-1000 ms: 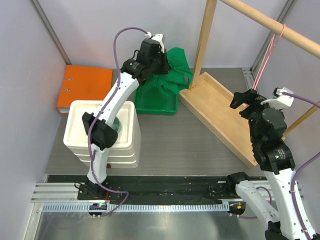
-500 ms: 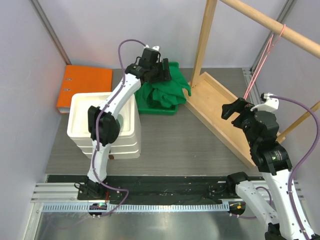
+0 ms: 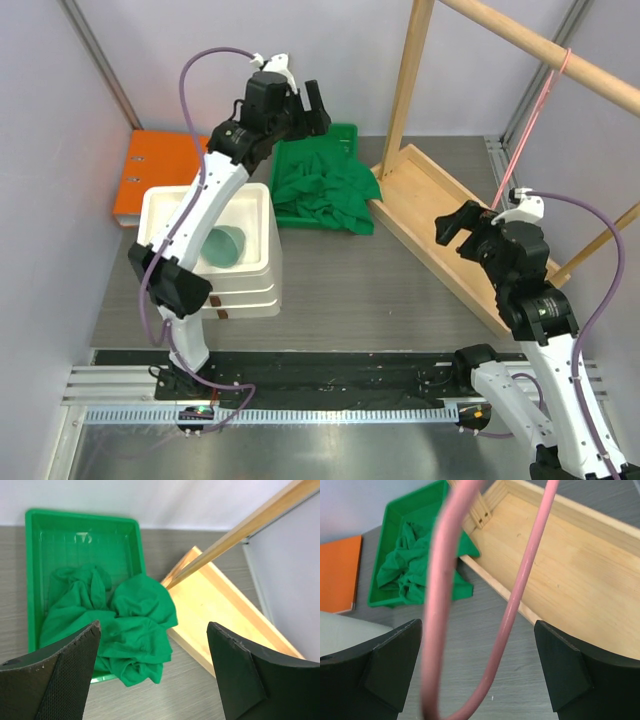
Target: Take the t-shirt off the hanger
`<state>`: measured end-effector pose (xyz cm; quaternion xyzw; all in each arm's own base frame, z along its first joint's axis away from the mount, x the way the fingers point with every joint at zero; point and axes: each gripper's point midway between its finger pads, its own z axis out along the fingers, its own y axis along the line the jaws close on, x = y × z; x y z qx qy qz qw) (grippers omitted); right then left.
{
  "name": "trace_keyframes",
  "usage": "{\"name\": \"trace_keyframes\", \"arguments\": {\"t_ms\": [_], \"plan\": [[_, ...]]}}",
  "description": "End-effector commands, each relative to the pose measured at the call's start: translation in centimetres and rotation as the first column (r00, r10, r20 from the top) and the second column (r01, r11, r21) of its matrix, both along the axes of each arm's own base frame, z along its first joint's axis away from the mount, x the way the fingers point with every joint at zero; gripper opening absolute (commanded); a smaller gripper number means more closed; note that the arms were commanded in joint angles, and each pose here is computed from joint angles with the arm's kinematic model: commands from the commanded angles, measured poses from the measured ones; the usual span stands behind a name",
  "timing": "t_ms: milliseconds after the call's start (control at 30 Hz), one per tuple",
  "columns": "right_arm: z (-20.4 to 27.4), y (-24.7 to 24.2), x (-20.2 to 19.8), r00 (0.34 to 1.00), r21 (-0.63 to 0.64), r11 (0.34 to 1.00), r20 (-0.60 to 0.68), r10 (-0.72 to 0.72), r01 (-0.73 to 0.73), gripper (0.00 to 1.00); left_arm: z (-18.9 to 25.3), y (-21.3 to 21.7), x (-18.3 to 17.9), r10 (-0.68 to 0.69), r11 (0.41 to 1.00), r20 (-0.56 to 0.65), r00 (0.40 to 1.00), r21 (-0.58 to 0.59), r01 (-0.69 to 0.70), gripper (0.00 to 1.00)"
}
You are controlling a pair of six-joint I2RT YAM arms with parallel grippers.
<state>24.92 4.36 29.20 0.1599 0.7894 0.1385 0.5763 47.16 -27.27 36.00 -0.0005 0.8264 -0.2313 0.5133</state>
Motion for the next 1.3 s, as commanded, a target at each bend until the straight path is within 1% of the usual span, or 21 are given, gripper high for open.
{"name": "trace_keyframes", "arguments": {"t_ms": [0, 67, 200, 267, 333, 400, 433, 467, 500, 567, 600, 633, 733, 767, 833, 867, 967, 1067, 1100, 1167, 1267], "plan": [[-2.5, 1.5, 0.0, 0.995, -0.002, 0.996, -0.06, 0.084, -0.085, 0.99, 4.1, 0.0, -2.6, -0.042, 0.998, 0.092, 0.995, -0.049, 0.047, 0.85], [-3.6, 2.2, 0.0, 0.988, 0.009, 0.992, -0.089, 0.125, -0.125, 0.99, 6.2, -0.3, -4.6, -0.09, 0.99, 0.133, 0.987, -0.095, 0.103, 0.85], [-4.9, 3.4, 0.0, 0.976, 0.04, 0.983, -0.112, 0.185, -0.181, 0.99, 6.7, 0.6, -7.1, -0.106, 0.988, 0.136, 0.985, -0.101, 0.12, 0.85], [-5.3, 4.0, -0.1, 0.97, 0.055, 0.976, -0.112, 0.218, -0.212, 0.99, 8.3, 0.7, -9.3, -0.157, 0.974, 0.167, 0.974, -0.137, 0.18, 0.84], [-5.9, 5.2, 0.1, 0.954, 0.081, 0.961, -0.125, 0.272, -0.264, 0.99, 7.0, 0.5, -10.6, -0.189, 0.964, 0.141, 0.972, -0.162, 0.211, 0.84], [-6.6, 6.0, 0.0, 0.939, 0.106, 0.948, -0.147, 0.312, -0.299, 0.99, 9.2, 0.3, -13.4, -0.252, 0.927, 0.2, 0.947, -0.231, 0.295, 0.84], [-7.4, 6.1, 0.0, 0.934, 0.114, 0.946, -0.163, 0.318, -0.302, 0.99, 7.4, -0.1, -14.0, -0.283, 0.916, 0.169, 0.944, -0.243, 0.318, 0.84], [-7.8, 6.4, 0.0, 0.929, 0.129, 0.943, -0.174, 0.327, -0.308, 0.99, 7.8, -0.2, -15.2, -0.317, 0.894, 0.188, 0.93, -0.267, 0.359, 0.84], [-7.8, 6.8, 0.1, 0.924, 0.141, 0.936, -0.164, 0.344, -0.324, 0.99, 9.3, -0.5, -17.3, -0.368, 0.847, 0.231, 0.901, -0.317, 0.427, 0.84], [-8.8, 7.2, -0.1, 0.917, 0.172, 0.929, -0.178, 0.357, -0.328, 0.99, 7.7, -1.1, -19.4, -0.444, 0.799, 0.207, 0.872, -0.349, 0.49, 0.84], [-9.0, 7.5, 0.1, 0.915, 0.184, 0.924, -0.172, 0.366, -0.335, 0.99, 8.8, -1.1, -21.6, -0.495, 0.752, 0.249, 0.832, -0.357, 0.554, 0.84], [-9.6, 7.8, -0.1, 0.906, 0.2, 0.916, -0.182, 0.383, -0.347, 0.99, 7.4, -1.3, -22.5, -0.52, 0.739, 0.226, 0.824, -0.365, 0.566, 0.84], [-10.7, 8.3, 0.0, 0.895, 0.229, 0.908, -0.204, 0.398, -0.351, 0.99, 7.6, -2.2, -26.9, -0.594, 0.668, 0.269, 0.758, -0.362, 0.651, 0.84], [-10.9, 8.3, 0.0, 0.893, 0.233, 0.907, -0.209, 0.399, -0.351, 0.99, 6.4, -3.3, -28.8, -0.639, 0.634, 0.25, 0.728, -0.364, 0.682, 0.84], [-11.4, 8.2, 0.1, 0.898, 0.244, 0.912, -0.216, 0.382, -0.329, 1.0, 5.8, -4.1, -30.5, -0.646, 0.628, 0.258, 0.719, -0.357, 0.692, 0.84], [-11.7, 7.8, 0.3, 0.907, 0.239, 0.923, -0.225, 0.355, -0.301, 1.0, 5.3, -5.4, -32.8, -0.687, 0.588, 0.256, 0.68, -0.353, 0.727, 0.84], [-12.7, 7.4, 0.3, 0.914, 0.258, 0.934, -0.257, 0.313, -0.247, 1.0, 2.2, -7.6, -36.0, -0.73, 0.556, 0.235, 0.642, -0.342, 0.757, 0.84], [-14.4, 7.3, -0.2, 0.908, 0.297, 0.934, -0.304, 0.289, -0.198, 1.0, -2.3, -9.2, -37.9, -0.737, 0.58, 0.177, 0.653, -0.33, 0.744, 0.83], [-14.9, 7.2, -0.3, 0.906, 0.302, 0.935, -0.317, 0.281, -0.185, 1.0, -5.2, -9.4, -38.3, -0.741, 0.601, 0.122, 0.66, -0.315, 0.734, 0.83], [-16.3, 7.1, -0.8, 0.896, 0.314, 0.937, -0.353, 0.267, -0.156, 1.0, -6.4, -10.7, -39.8, -0.744, 0.595, 0.135, 0.655, -0.313, 0.74, 0.82], [-17.5, 7.4, -1.1, 0.89, 0.336, 0.93, -0.364, 0.275, -0.15, 1.0, -11.6, -11.5, -41.3, -0.749, 0.622, 0.073, 0.659, -0.265, 0.737, 0.83]]}}
